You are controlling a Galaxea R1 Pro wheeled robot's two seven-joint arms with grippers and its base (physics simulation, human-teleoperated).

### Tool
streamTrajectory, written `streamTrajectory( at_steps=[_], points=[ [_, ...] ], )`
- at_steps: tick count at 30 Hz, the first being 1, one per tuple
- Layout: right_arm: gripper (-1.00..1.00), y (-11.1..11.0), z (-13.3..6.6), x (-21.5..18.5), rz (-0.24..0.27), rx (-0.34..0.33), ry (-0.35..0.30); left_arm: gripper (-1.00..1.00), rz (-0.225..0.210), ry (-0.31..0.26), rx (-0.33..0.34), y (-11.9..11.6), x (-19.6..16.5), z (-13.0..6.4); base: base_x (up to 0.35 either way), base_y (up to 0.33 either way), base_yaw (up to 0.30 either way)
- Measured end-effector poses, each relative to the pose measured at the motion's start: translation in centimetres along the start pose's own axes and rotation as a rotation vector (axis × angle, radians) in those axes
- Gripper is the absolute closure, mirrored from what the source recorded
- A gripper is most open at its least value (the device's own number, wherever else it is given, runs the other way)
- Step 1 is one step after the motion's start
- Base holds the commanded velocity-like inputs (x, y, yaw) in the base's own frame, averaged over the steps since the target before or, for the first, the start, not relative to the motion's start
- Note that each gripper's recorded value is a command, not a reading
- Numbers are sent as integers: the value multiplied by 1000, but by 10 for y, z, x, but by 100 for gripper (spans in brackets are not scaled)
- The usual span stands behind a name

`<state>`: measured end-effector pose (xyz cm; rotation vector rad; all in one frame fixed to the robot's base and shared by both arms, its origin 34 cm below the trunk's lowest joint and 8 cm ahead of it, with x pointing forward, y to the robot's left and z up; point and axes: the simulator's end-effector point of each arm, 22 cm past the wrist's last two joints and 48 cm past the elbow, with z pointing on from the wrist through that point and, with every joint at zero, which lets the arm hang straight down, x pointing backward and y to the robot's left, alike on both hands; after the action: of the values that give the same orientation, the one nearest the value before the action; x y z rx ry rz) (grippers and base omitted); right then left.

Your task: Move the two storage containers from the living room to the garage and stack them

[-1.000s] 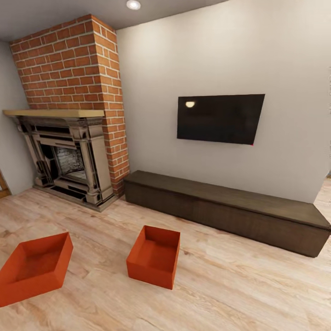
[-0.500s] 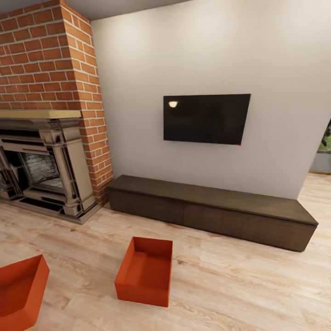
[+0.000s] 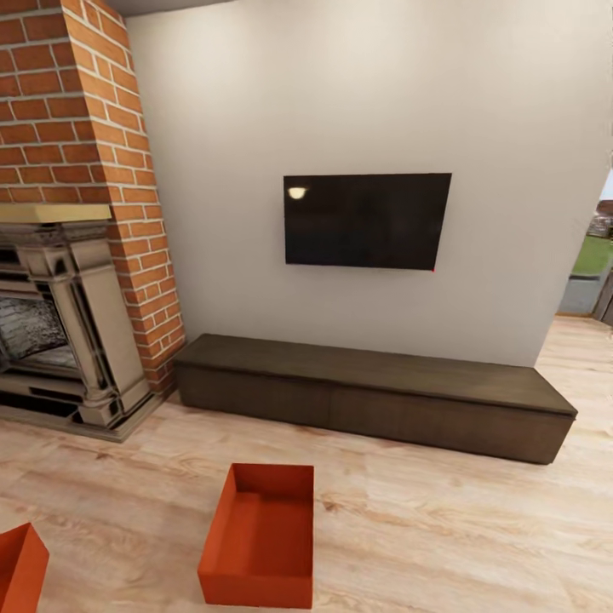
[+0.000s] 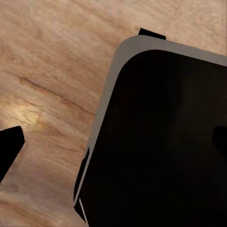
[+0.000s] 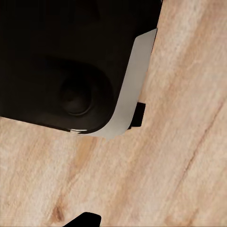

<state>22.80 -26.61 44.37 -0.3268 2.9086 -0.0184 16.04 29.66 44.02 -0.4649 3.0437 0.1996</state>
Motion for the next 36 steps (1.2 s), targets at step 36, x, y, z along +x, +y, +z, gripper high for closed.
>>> streamTrajectory(
  at_steps=[36],
  points=[
    [-100,-1,0,0,0,1,0,-100,0,-1,0,0,0,0,288,206,-5]
  ],
)
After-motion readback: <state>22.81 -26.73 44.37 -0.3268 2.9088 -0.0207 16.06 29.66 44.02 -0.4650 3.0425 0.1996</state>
